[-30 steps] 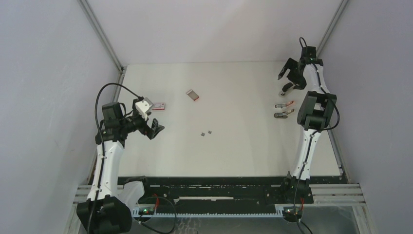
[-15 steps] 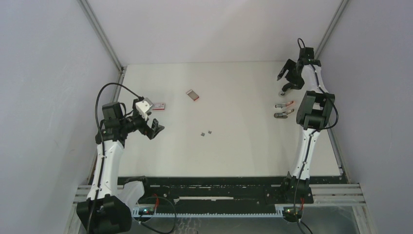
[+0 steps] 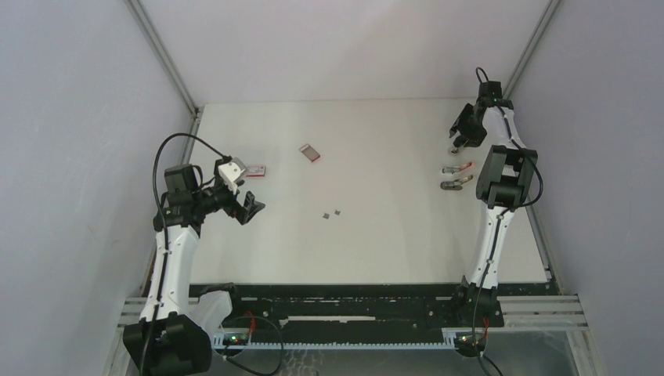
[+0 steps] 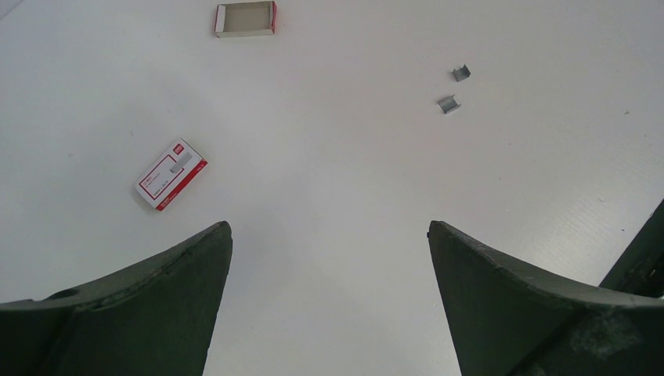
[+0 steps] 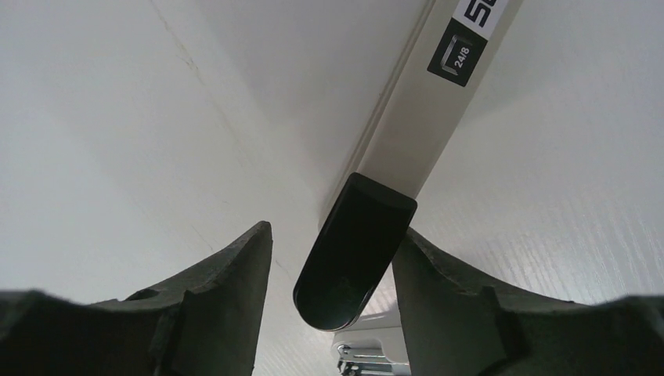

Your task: Unload the staples from the stapler

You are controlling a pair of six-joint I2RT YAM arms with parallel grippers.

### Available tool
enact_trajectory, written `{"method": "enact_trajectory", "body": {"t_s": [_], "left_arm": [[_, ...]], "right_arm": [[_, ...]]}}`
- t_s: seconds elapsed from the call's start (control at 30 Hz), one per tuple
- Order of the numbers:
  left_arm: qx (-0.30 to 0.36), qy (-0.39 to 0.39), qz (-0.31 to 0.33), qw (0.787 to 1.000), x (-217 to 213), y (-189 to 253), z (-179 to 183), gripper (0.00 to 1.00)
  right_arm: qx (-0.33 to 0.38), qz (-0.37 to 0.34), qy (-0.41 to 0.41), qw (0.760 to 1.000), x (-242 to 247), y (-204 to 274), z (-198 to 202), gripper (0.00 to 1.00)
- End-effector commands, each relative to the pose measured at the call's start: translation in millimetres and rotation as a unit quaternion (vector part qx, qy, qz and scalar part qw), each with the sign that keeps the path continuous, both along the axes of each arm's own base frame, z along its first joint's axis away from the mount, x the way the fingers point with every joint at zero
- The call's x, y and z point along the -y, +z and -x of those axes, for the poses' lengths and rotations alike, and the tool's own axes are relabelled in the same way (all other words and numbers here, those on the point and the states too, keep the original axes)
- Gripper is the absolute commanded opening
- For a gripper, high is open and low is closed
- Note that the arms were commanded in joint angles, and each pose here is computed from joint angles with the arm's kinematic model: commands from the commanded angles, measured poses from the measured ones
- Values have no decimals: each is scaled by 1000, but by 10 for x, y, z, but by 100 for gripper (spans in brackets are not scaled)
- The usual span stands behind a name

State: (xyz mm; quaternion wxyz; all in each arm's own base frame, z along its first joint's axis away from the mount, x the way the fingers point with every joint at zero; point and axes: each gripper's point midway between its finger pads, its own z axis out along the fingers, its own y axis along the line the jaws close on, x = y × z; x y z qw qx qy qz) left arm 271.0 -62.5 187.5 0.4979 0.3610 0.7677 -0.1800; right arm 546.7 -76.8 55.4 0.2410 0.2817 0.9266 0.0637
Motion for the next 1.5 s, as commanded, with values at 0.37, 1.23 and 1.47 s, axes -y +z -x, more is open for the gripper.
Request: {"method": "enact_trajectory", "body": {"t_s": [0.37, 1.23, 1.47], "left_arm": [[-2, -18, 8, 1000, 42, -60, 55, 100], [6, -10, 8, 1000, 16, 10, 60, 100], [8, -10, 8, 1000, 14, 17, 66, 100]], "right_arm": [[35, -1, 25, 999, -143, 301, 0, 31], [37, 59, 395, 916, -2203, 338, 568, 18], [71, 103, 502, 856, -2596, 459, 909, 18]]}}
